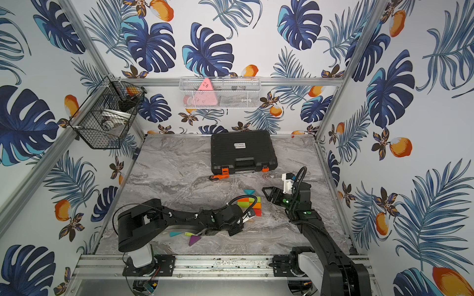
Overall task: Assemble a piece of candy with building blocks
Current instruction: Assemble the building block at the center of the board.
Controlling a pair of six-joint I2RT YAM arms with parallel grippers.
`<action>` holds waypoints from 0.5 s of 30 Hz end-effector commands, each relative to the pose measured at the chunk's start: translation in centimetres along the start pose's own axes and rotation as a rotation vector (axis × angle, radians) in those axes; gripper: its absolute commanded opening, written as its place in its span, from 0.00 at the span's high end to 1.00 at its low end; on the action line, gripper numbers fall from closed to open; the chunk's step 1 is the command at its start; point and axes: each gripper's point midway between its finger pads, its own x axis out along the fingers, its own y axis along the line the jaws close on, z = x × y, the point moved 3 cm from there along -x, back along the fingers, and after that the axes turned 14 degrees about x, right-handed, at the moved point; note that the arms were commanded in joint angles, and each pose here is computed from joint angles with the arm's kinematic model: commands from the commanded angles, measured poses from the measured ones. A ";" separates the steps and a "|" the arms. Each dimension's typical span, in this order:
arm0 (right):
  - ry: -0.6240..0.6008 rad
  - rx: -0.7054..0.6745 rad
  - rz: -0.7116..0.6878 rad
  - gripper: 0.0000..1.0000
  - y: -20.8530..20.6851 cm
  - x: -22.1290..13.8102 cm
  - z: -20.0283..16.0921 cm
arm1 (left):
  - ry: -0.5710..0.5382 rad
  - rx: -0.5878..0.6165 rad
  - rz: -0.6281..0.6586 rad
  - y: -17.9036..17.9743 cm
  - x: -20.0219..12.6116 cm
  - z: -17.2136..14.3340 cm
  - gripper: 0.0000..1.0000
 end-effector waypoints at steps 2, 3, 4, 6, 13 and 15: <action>-0.005 -0.022 0.024 0.28 0.5 0.0 0.2 | 0.049 0.008 -0.019 -0.4 0.1 -1.1 0.79; -0.004 -0.022 0.026 0.28 0.6 0.0 0.2 | 0.051 0.007 -0.017 -0.4 0.1 -1.2 0.79; -0.004 -0.022 0.025 0.28 0.5 0.0 0.2 | 0.054 0.004 -0.015 -0.3 0.0 -1.2 0.78; -0.005 -0.024 0.026 0.28 0.6 0.0 0.2 | 0.051 -0.010 0.000 0.0 -0.5 -1.0 0.73; -0.006 -0.027 0.032 0.28 0.9 -0.1 0.3 | -0.029 -0.059 0.023 0.6 -5.0 0.2 0.48; -0.001 -0.030 0.047 0.28 1.3 -0.2 0.3 | -0.038 -0.054 0.038 0.8 -7.0 0.5 0.47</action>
